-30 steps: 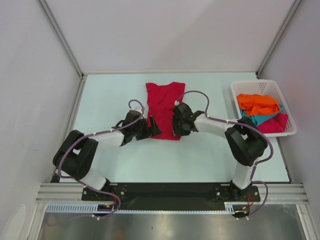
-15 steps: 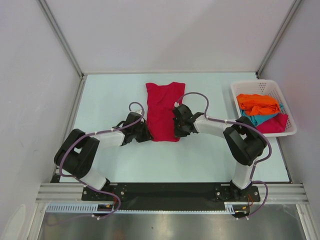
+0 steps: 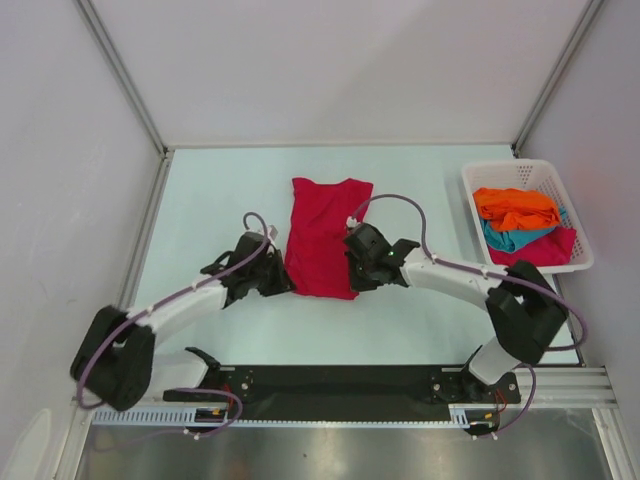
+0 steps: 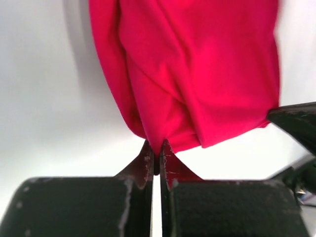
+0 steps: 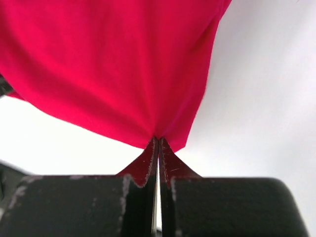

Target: Fold and stack the t-shirts

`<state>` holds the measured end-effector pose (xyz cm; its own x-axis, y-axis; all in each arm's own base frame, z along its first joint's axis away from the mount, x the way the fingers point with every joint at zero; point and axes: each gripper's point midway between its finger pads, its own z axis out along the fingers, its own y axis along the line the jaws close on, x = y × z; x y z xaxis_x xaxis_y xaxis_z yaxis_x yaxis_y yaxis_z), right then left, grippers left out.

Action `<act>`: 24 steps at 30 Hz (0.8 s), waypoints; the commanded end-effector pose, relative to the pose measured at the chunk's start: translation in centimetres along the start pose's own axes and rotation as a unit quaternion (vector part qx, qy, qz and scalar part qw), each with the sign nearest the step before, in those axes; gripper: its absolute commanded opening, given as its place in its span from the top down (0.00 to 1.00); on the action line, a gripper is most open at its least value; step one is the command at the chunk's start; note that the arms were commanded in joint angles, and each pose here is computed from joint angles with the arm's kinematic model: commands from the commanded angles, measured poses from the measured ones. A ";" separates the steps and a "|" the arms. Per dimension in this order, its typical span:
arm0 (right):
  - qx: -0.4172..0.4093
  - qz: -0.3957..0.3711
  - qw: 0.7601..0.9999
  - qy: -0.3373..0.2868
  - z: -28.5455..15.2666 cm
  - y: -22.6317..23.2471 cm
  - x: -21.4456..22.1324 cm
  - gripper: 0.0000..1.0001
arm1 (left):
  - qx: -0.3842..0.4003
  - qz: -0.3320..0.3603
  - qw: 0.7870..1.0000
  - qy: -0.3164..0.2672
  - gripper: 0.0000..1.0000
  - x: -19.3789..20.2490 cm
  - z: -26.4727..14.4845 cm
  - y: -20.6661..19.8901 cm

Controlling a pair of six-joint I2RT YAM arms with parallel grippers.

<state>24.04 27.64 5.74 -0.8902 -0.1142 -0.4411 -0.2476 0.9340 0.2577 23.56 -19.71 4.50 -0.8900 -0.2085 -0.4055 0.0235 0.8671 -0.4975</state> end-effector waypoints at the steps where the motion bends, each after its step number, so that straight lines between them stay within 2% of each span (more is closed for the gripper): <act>1: 0.024 0.009 1.000 -0.011 -4.4 -0.5 1.4 1.00 | -0.006 0.016 1.000 -0.006 1.00 1.1 -4.9 -0.3; 6: 0.011 0.018 1.000 -0.019 -7.7 0.8 2.9 1.00 | 0.020 0.013 0.999 -0.037 1.00 1.4 -9.7 -1.5; 11: 0.003 0.027 0.999 -0.044 -10.3 1.5 2.2 1.00 | 0.030 -0.006 0.998 -0.048 1.00 1.7 -12.0 -1.8; 15: 0.017 0.010 0.998 -0.062 -10.1 1.9 -0.1 1.00 | 0.022 -0.005 0.998 -0.058 1.00 0.1 -11.7 -2.5; 18: 0.014 -0.011 0.996 -0.085 -10.3 2.8 -3.4 1.00 | 0.022 0.006 0.997 -0.069 1.00 -1.9 -11.0 -3.7; 23: 0.008 -0.027 0.996 -0.084 -7.3 3.1 -8.8 1.00 | 0.016 0.022 0.997 -0.075 1.00 -5.1 -9.0 -5.6; 24: 0.007 -0.028 0.996 -0.084 -6.9 3.1 -9.4 1.00 | 0.021 0.025 0.995 -0.093 1.00 -6.6 -9.1 -6.5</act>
<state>24.90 28.75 15.99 -0.8287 -0.0771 -0.5544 -0.2484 0.9383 0.2407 20.48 -18.13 13.43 -0.8649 -0.2313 -0.4454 0.0199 0.8710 -0.4909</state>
